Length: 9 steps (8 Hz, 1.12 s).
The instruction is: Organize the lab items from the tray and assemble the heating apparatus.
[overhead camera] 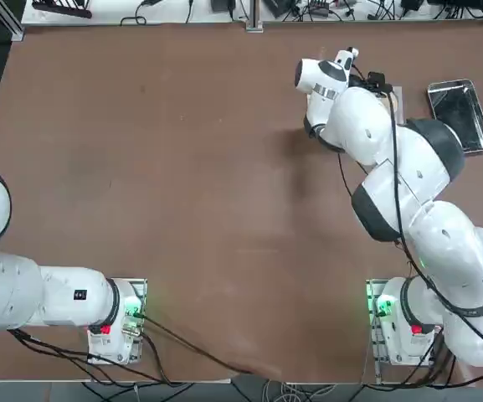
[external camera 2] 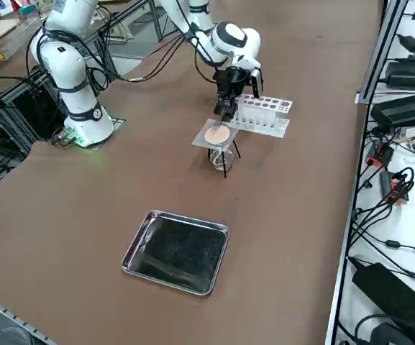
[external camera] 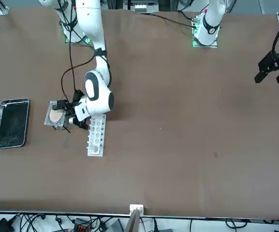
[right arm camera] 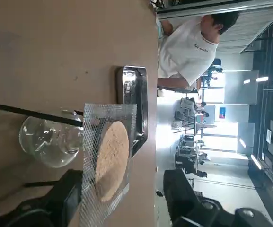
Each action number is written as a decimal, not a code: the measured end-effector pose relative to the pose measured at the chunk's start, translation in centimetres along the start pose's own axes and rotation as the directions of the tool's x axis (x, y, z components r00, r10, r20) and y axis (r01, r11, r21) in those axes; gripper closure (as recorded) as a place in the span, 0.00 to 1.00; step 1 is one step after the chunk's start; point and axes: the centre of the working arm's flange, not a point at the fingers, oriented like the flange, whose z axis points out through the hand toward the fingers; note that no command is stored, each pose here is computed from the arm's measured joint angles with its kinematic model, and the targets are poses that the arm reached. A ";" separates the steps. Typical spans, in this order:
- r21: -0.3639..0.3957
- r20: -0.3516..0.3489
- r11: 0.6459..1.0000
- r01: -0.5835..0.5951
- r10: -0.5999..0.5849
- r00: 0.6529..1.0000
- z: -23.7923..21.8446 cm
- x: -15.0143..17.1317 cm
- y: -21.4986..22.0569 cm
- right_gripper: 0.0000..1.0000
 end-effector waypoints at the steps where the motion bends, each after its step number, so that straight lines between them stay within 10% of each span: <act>1: 0.004 0.004 1.000 -0.002 0.002 1.000 0.1 0.1 0.0 0.00; 9: 0.121 0.059 0.993 -0.013 0.006 0.998 0.2 0.7 -0.2 0.00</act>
